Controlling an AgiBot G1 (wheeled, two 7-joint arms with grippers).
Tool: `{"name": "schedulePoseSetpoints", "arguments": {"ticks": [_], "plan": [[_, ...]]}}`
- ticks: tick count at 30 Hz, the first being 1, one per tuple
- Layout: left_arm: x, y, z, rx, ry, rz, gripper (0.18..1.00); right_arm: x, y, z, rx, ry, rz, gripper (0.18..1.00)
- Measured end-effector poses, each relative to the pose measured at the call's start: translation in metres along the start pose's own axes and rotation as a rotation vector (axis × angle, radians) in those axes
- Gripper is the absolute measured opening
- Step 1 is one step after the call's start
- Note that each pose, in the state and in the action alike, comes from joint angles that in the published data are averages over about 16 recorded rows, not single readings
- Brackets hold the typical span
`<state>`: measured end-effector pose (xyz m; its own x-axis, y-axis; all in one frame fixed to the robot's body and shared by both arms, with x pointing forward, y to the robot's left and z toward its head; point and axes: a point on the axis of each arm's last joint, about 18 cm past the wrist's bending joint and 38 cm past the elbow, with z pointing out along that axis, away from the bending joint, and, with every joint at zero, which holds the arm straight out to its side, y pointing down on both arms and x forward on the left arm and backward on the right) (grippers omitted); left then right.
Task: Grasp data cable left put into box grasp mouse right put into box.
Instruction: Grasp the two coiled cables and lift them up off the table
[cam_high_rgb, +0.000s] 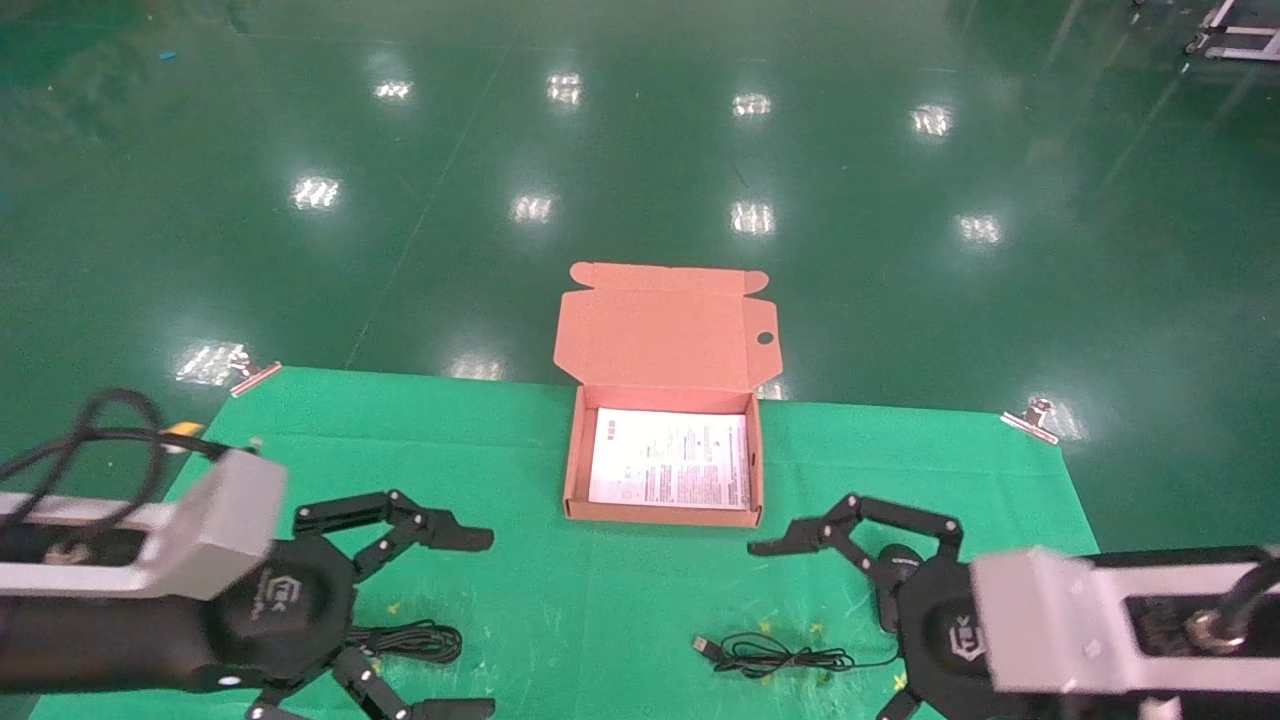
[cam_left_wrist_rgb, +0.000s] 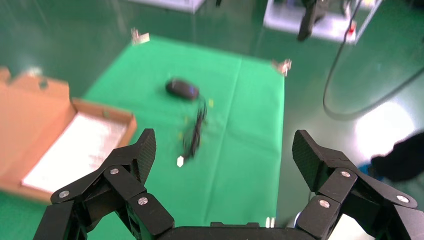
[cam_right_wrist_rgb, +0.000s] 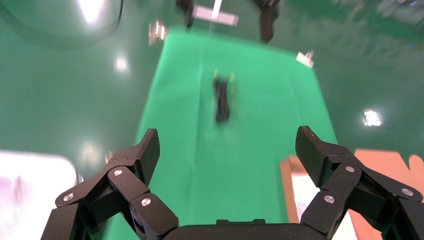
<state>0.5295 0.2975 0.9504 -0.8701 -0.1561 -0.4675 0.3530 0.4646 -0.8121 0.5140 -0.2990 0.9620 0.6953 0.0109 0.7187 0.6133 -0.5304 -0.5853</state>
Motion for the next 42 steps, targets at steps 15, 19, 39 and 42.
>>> {"name": "schedulePoseSetpoints", "arguments": {"ticks": [15,19,39,42], "plan": [[-0.038,0.048,0.029,-0.5,0.004,0.155,1.001,0.011,0.055,0.031,-0.349,-0.152,-0.305,1.0],[-0.049,0.065,0.033,-0.612,-0.008,0.188,1.001,0.011,0.075,0.039,-0.417,-0.185,-0.341,1.0],[-0.083,0.133,0.066,-0.88,-0.064,0.196,1.001,0.028,0.16,0.083,-0.616,-0.25,-0.39,1.0],[-0.087,0.14,0.068,-0.889,-0.078,0.177,1.001,0.03,0.168,0.09,-0.623,-0.25,-0.375,1.0]]}}
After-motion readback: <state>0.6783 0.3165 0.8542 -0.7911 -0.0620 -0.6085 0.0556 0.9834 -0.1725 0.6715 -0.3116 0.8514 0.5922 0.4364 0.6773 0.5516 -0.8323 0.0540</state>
